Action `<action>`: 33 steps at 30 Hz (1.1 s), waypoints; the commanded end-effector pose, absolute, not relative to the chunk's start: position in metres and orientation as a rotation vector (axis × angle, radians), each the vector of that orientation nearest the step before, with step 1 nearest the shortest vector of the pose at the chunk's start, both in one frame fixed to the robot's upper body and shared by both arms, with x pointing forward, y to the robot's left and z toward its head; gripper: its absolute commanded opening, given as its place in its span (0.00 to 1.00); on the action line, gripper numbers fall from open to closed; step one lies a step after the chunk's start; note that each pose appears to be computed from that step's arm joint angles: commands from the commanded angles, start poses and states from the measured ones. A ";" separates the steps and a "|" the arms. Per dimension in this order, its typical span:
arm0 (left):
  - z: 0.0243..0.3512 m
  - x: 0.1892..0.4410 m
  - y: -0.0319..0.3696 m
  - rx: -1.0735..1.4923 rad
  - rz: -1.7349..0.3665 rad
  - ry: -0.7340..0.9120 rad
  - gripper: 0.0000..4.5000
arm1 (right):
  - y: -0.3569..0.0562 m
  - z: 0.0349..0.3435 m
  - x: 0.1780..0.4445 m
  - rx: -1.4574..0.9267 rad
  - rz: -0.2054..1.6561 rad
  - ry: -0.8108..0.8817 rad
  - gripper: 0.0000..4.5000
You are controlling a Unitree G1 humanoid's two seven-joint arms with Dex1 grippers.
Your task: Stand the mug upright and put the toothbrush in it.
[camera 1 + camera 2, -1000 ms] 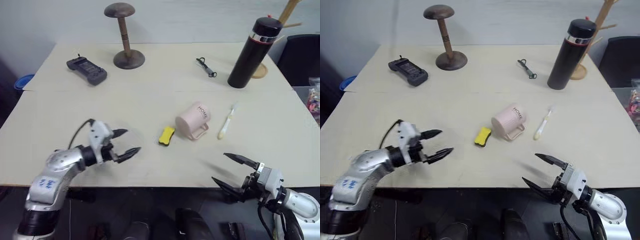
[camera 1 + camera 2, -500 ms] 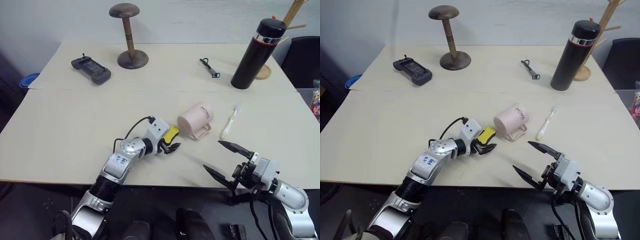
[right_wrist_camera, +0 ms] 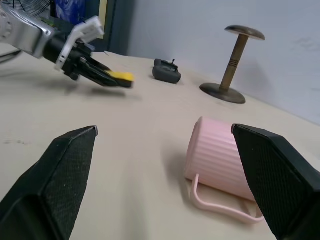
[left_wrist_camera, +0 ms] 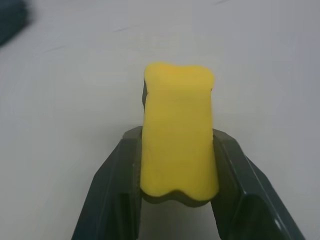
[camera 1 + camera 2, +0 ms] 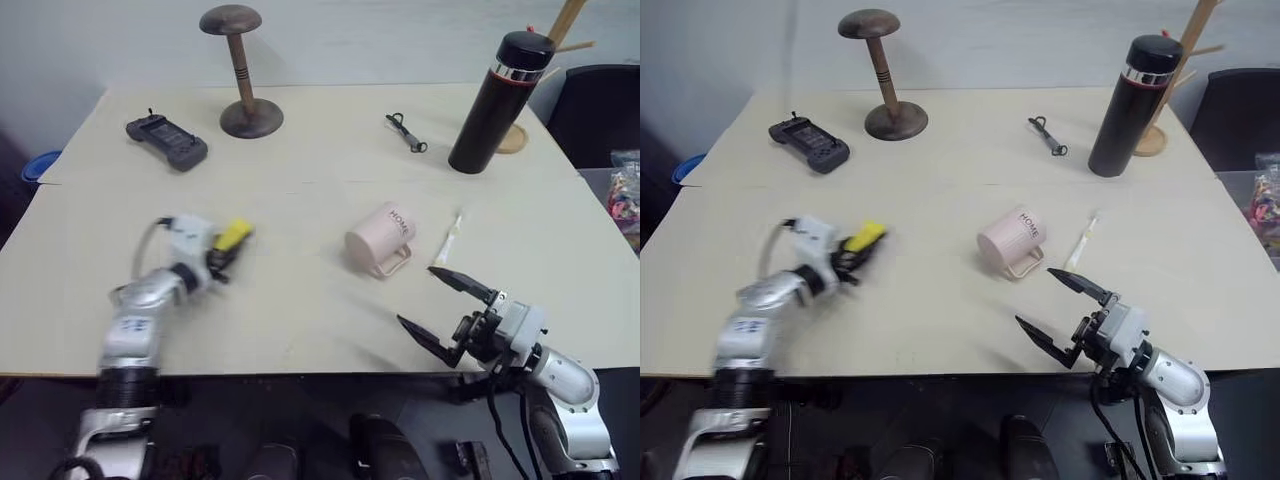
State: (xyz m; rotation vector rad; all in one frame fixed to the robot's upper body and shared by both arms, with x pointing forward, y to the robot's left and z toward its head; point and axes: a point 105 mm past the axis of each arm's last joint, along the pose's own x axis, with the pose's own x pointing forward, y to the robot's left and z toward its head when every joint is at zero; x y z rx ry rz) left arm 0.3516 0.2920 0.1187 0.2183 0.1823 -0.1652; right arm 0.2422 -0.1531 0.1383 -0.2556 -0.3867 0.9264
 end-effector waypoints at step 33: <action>0.158 0.274 0.201 0.360 -1.063 -0.058 0.99 | -0.153 0.144 0.320 0.399 0.303 0.411 1.00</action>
